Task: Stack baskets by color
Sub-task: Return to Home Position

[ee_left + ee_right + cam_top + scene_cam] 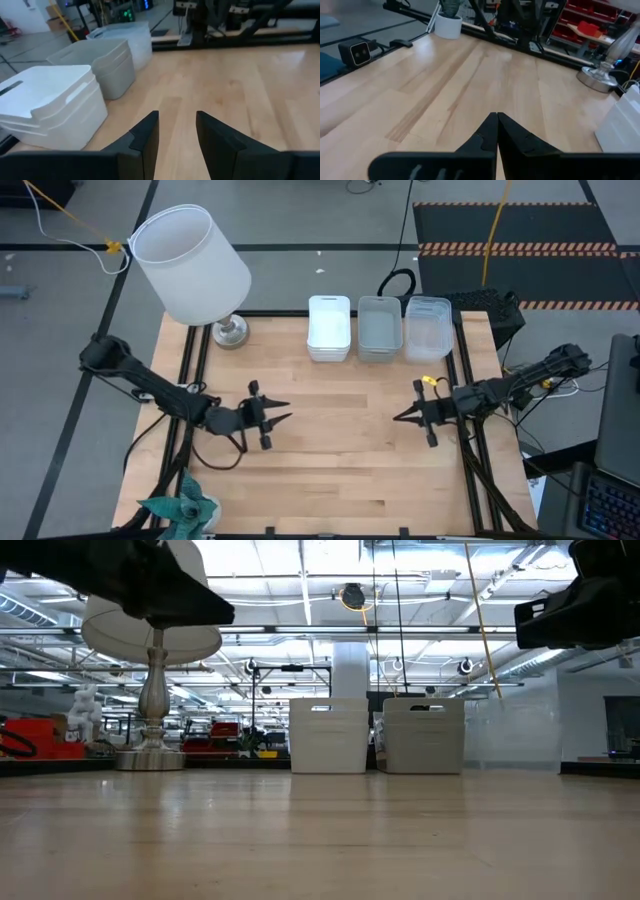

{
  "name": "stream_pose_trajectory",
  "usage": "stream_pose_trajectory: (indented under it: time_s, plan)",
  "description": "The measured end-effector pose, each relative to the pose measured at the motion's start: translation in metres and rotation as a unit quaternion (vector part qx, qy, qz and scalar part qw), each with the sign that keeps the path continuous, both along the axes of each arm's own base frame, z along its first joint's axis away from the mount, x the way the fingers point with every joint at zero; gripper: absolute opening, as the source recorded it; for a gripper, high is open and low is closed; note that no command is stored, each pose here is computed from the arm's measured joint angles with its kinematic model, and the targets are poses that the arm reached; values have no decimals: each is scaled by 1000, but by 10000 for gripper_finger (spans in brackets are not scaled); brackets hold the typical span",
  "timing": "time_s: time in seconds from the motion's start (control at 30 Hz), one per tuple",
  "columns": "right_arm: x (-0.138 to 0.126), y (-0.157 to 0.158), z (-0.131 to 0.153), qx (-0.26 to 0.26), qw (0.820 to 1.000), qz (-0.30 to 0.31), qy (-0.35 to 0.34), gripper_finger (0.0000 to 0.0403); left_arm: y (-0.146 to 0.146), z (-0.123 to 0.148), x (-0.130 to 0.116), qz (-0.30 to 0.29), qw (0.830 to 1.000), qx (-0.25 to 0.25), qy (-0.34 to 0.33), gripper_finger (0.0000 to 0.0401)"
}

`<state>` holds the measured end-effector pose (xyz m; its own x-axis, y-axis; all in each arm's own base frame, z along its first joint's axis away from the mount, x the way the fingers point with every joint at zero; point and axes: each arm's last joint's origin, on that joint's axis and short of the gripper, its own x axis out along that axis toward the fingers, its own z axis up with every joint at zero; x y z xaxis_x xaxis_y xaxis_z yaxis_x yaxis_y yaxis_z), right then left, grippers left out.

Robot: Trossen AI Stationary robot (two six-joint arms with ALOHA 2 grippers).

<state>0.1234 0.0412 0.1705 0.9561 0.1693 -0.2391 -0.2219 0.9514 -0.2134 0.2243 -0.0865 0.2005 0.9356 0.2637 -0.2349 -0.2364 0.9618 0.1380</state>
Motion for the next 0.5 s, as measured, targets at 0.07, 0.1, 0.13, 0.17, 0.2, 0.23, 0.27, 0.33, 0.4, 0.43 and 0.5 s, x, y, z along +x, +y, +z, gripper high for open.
stream_pose_trajectory:
  time_s: [0.07,0.1,0.13,0.17,0.2,0.23,0.27,0.33,0.4,0.43,0.5]
  plan:
    - [-2,-1,-1,2,1000,0,-6,0,3,-3,-8,-7,1000,-6,-16,131]
    - [-3,-1,-1,3,1000,1,-8,0,5,-4,-11,-9,1000,-10,-25,131]
    - [-4,-1,-2,3,1000,1,-9,0,6,-5,-14,-10,999,-13,-32,131]
    - [-5,-2,-3,2,1000,1,-8,0,8,-6,-18,-10,999,-15,-38,131]
    - [-6,-2,-4,-1,1000,2,-7,0,10,-8,-21,-10,999,-18,-44,131]
    - [-7,-3,-6,-2,1000,2,-6,0,11,-8,-24,-10,999,-20,-48,131]
    - [-8,-3,-7,-4,1000,2,-4,0,13,-9,-28,-9,998,-22,-50,131]
    - [-10,-4,-8,-6,1000,2,0,0,14,-11,-32,-11,998,-24,-53,131]
    - [-13,-5,-7,-4,1000,2,-4,0,16,-13,-37,-11,998,-26,-54,131]
    - [-14,-5,-6,-3,1000,2,-8,0,17,-14,-39,-12,998,-26,-54,131]
    - [-16,-6,-5,0,1000,2,-14,0,18,-16,-42,-12,998,-27,-55,129]
